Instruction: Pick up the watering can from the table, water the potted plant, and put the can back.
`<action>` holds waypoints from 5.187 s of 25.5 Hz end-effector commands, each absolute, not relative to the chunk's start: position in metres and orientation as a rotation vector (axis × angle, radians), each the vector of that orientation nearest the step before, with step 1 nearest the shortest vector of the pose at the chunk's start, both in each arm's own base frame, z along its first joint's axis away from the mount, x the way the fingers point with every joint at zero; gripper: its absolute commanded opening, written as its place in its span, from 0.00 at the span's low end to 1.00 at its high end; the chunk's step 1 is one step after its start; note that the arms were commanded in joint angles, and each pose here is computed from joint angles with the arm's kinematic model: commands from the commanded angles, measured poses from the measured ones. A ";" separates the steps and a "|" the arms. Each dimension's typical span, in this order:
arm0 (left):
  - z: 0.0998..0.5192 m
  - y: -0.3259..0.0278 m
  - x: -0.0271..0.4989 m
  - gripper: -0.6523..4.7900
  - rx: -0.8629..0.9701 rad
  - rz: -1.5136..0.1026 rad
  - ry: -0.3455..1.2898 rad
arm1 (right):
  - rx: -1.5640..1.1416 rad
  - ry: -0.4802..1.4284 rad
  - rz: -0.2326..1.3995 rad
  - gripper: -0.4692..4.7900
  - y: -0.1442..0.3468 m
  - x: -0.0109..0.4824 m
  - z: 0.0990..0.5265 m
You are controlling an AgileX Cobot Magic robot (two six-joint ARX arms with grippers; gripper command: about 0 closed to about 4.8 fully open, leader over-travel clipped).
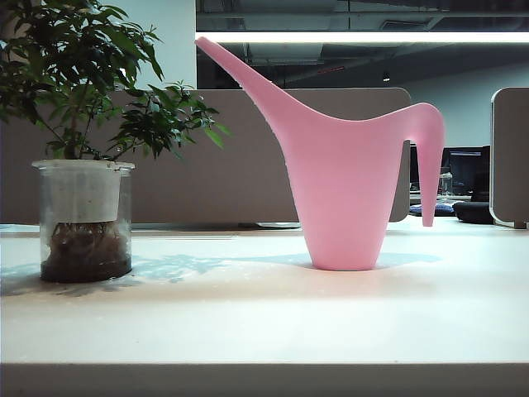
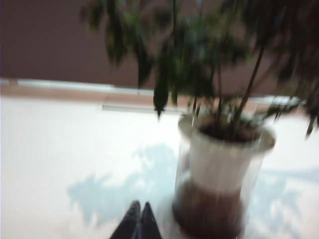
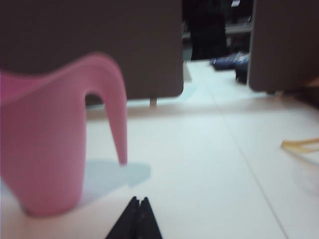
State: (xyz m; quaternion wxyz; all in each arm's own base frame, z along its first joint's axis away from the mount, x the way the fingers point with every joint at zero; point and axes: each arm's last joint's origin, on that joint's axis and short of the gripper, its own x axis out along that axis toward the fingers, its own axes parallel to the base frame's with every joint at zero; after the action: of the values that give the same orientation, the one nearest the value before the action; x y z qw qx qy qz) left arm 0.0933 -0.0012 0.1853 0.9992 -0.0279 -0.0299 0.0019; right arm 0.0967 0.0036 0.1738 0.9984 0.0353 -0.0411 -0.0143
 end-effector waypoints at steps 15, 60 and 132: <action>0.380 -0.017 0.129 0.11 -0.112 -0.309 0.016 | -0.056 -0.182 -0.193 0.09 -0.001 0.100 0.370; 0.400 -0.066 0.143 0.11 0.152 -0.481 0.138 | -0.070 0.124 0.206 0.94 0.028 0.335 0.193; 0.398 -0.041 0.099 0.11 0.151 -0.325 0.222 | -0.764 -0.348 0.073 0.38 0.098 0.352 0.379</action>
State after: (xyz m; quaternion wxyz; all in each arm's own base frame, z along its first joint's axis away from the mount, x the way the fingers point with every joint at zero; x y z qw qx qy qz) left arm 0.1003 -0.0415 0.3969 0.9769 0.0774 0.1133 -0.1637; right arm 0.3567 0.0942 0.3664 0.9249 -0.3524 -0.1341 0.0490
